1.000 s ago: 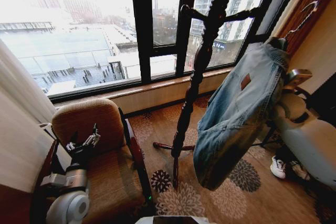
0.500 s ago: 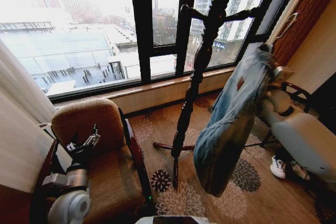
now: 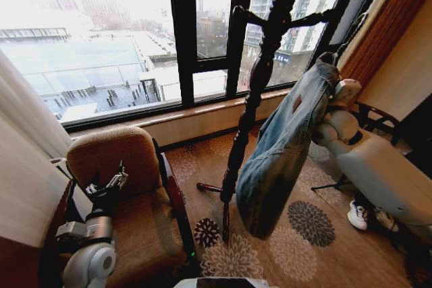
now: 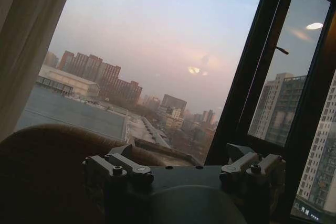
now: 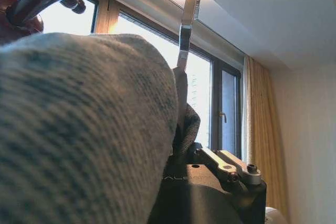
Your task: Pick up the clothes from the bed and hang them on the clothes hanger.
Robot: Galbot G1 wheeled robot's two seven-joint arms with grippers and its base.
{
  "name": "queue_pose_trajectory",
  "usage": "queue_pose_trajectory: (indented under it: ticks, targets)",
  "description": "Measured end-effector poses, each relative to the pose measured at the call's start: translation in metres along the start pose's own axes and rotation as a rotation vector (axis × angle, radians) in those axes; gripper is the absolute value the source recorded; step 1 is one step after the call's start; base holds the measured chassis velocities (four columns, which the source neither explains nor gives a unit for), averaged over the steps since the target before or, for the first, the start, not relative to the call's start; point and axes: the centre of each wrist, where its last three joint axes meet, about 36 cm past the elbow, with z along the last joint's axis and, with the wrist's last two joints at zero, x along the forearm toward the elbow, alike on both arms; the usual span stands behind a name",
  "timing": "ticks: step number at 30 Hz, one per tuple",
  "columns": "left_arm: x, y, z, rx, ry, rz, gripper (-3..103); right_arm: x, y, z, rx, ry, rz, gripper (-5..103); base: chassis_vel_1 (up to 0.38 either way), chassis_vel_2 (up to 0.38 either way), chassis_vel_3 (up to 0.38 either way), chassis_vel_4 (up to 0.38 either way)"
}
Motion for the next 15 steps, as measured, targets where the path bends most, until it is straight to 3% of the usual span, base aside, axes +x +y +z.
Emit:
queue_pose_trajectory:
  ticks: [9,15]
  targets:
    - [-0.003,0.0,0.003,0.009,0.004,0.008,100,-0.022,-0.008,-0.016,0.027,-0.019,0.049,20,0.0,0.0,0.0,0.0]
    - [-0.004,0.001,0.002,0.015,0.003,0.008,100,-0.034,-0.001,-0.016,0.047,0.016,0.082,20,0.0,0.0,0.0,0.0]
